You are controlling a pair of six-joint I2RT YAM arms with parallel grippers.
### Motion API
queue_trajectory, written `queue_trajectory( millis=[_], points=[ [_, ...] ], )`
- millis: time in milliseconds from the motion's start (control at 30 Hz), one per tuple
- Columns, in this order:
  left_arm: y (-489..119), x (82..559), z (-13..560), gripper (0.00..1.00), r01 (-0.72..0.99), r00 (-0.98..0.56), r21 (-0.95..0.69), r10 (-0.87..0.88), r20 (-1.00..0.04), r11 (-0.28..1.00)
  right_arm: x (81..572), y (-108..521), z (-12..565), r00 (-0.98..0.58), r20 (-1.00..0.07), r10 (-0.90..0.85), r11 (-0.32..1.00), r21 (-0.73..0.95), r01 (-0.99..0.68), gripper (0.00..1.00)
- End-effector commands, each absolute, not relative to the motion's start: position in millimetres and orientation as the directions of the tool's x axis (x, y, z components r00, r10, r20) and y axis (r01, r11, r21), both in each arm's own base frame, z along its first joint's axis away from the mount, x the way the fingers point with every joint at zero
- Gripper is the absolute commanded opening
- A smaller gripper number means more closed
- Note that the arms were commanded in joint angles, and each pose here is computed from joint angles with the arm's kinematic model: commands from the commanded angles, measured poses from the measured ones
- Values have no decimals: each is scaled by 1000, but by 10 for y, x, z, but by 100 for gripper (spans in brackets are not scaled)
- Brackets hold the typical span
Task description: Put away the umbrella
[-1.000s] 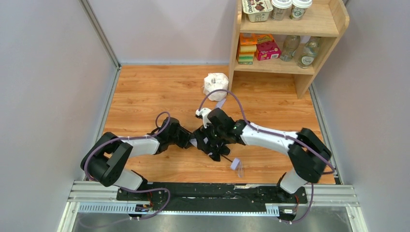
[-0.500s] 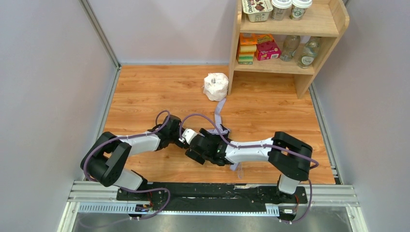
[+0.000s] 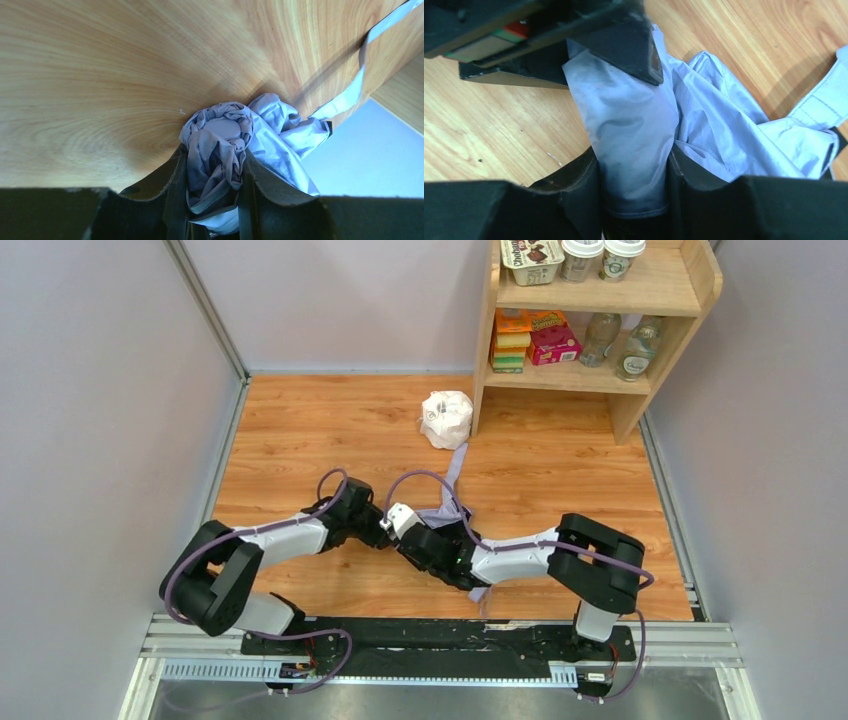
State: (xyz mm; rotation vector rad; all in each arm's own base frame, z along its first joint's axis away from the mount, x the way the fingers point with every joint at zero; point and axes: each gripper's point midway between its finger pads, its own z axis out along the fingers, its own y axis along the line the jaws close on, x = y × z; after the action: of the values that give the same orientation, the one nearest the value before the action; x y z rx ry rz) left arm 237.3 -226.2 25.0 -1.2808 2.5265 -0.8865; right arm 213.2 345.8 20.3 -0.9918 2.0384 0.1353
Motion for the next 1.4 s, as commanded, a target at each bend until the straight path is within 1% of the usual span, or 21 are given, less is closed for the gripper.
queue_trajectory(
  millis=[0,33,67,100,133,167,200,333,433,533,567,600,633,767,867,1100,1200,1367],
  points=[
    [-1657,1865,-108,2,-754,-600,-352,-799,25,555,2004,2931,-527,-542,-593,-595,717,-87,-692,0],
    [-1642,1904,-67,7,-745,-601,-374,-799,17,553,2001,3032,-489,-533,-624,-571,699,-29,-715,0],
    [-1604,1994,43,16,-721,-602,-422,-798,-11,550,1966,3071,-490,-544,-628,-556,676,39,-736,0],
    [-1586,2025,93,31,-706,-604,-446,-796,-26,550,1927,3122,-485,-558,-629,-541,654,103,-750,0],
    [-1540,2127,242,48,-674,-595,-503,-801,-65,541,1897,3179,-465,-573,-629,-525,627,170,-760,0],
    [-1501,2152,297,58,-662,-590,-519,-803,-84,541,1870,3247,-435,-583,-631,-512,592,233,-772,0],
    [-1442,2233,454,76,-631,-571,-568,-812,-122,529,1848,3281,-438,-600,-621,-505,569,282,-772,0],
    [-1312,2358,860,77,-534,-527,-685,-829,-188,496,1804,3353,-447,-701,-538,-468,497,495,-713,0],
    [-1335,2386,1036,77,-478,-525,-737,-828,-196,478,1757,3343,-517,-780,-450,-435,486,612,-624,0],
    [-1516,2409,1110,77,-424,-562,-801,-816,-134,424,1693,3341,-581,-840,-361,-405,481,696,-532,0],
    [-1594,2384,1078,77,-439,-582,-807,-810,-79,395,1669,3340,-614,-853,-332,-403,479,718,-506,0],
    [-1629,2400,1057,77,-433,-586,-818,-808,-65,379,1650,3345,-636,-865,-305,-399,476,737,-480,0],
    [-1672,2384,987,78,-456,-596,-811,-802,-28,367,1644,3363,-657,-874,-283,-396,473,753,-458,0],
    [-1754,2432,896,78,-480,-602,-802,-799,5,356,1658,3344,-796,-898,-200,-391,517,760,-394,0],
    [-1789,2466,855,78,-488,-596,-799,-803,11,351,1673,3309,-880,-906,-174,-386,553,742,-378,0],
    [-1957,2571,756,78,-485,-597,-805,-802,18,342,1687,3298,-909,-908,-164,-386,566,734,-374,0],
    [-1947,2558,607,79,-530,-587,-767,-810,24,361,1689,3300,-895,-905,-165,-392,568,731,-379,0],
    [-1834,2443,228,79,-604,-573,-674,-819,-1,424,1715,3357,-791,-895,-189,-405,544,736,-402,0]
  ],
)
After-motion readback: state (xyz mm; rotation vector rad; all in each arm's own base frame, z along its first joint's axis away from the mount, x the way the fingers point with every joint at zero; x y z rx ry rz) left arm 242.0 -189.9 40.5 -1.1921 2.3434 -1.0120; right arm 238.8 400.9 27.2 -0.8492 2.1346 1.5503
